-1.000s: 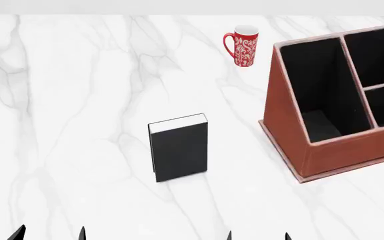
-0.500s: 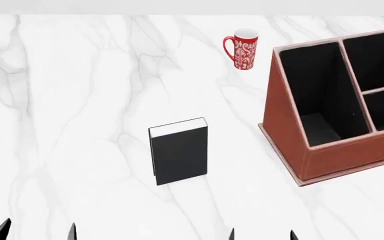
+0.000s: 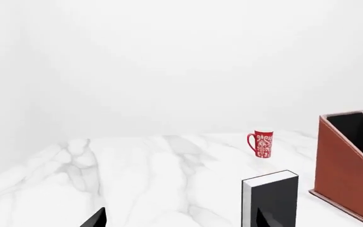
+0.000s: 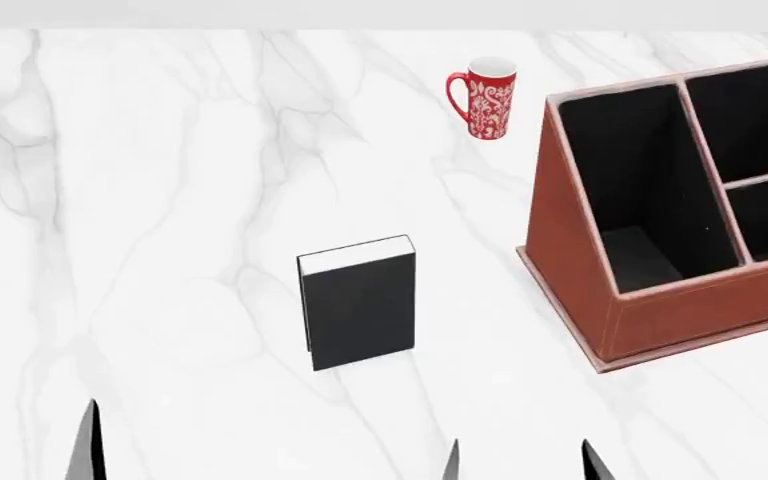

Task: Pick up the book and place it in the left compartment of the caddy.

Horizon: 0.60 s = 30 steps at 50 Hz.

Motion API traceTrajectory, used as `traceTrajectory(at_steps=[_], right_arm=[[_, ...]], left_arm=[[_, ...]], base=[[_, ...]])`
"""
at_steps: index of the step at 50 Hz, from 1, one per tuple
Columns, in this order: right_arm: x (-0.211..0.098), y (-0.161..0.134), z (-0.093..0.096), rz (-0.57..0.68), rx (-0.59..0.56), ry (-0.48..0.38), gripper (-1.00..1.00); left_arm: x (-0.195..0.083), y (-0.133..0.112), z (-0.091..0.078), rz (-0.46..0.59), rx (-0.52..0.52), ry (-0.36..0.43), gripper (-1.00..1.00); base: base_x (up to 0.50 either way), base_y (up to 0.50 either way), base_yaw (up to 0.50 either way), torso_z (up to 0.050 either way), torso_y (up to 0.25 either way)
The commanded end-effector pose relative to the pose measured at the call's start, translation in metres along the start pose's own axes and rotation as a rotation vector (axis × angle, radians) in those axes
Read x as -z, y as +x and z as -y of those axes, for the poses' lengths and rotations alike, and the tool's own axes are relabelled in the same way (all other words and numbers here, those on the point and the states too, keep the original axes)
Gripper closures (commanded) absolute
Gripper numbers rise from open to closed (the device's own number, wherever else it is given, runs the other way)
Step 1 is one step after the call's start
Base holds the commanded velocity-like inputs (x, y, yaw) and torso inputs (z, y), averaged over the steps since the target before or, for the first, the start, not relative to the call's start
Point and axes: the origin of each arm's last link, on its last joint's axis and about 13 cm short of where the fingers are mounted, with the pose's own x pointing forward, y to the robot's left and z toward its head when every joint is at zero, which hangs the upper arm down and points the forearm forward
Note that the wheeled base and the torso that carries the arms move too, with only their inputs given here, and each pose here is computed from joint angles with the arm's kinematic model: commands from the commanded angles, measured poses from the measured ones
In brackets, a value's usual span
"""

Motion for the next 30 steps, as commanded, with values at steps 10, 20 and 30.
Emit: traceTrajectory(at_steps=[10, 20, 30], right_arm=[[-0.04, -0.006, 0.003, 0.093, 0.0, 0.023, -1.0], [-0.049, -0.017, 0.006, 0.107, 0.003, 0.027, -1.0], [-0.054, -0.022, 0.003, 0.103, -0.014, 0.027, -1.0]], left_arm=[[-0.028, -0.001, -0.009, 0.08, -0.016, 0.002, -1.0], [-0.025, -0.007, -0.015, 0.09, -0.017, 0.02, -1.0], [-0.036, -0.012, -0.021, 0.119, -0.05, 0.0, -1.0]], base=[[0.0, 0.0, 0.0, 0.0, 0.0], [0.0, 0.0, 0.0, 0.0, 0.0], [0.0, 0.0, 0.0, 0.0, 0.0]])
